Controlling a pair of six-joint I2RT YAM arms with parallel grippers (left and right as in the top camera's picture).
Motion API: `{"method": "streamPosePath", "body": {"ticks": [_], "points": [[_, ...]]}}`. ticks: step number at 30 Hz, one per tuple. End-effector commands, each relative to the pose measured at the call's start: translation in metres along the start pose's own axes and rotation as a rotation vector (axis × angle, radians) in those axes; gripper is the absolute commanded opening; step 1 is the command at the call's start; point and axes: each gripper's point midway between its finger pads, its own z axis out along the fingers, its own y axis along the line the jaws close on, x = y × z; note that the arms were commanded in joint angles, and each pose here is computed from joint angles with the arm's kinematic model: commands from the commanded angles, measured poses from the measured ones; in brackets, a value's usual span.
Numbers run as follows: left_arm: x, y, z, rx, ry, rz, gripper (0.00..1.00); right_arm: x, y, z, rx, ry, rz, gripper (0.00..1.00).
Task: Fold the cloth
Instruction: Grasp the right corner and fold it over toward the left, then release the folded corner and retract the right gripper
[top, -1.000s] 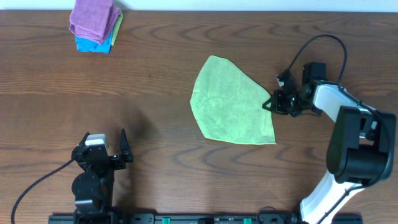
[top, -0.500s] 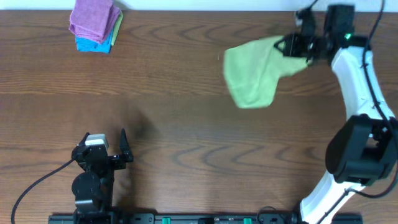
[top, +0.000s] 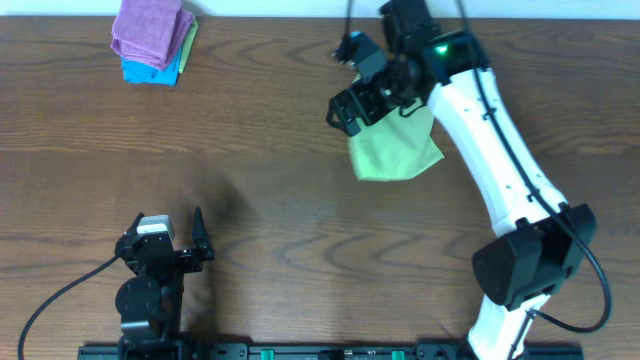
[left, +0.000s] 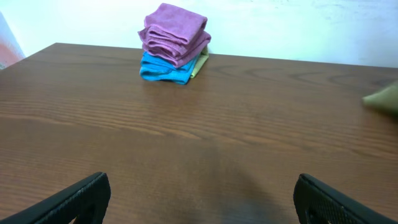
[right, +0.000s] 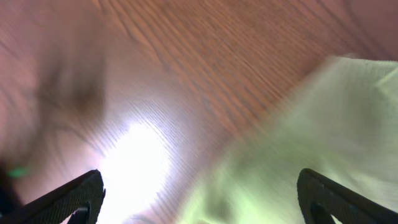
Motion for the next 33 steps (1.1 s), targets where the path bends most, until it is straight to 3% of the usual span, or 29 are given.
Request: {"method": "streamPosePath", "body": {"ticks": [1,11,19,24,33], "points": [[0.014,0.003,0.003,-0.015,0.031,0.009,0.95,0.013,-0.040,-0.005,0.137,0.041,0.005,0.99],[0.014,0.003,0.003,-0.015,0.031,0.009,0.95,0.056,-0.059,0.024,0.146,0.160,0.045,0.99],[0.014,0.003,0.003,-0.015,0.031,0.009,0.95,0.096,-0.061,0.057,0.123,0.247,0.093,0.91],[0.014,0.003,0.003,-0.015,0.031,0.009,0.95,0.094,-0.063,0.023,0.144,0.242,0.142,0.86],[0.013,0.003,0.003,-0.015,0.025,0.009,0.95,0.084,-0.032,-0.074,0.169,0.065,0.151,0.92]]}}
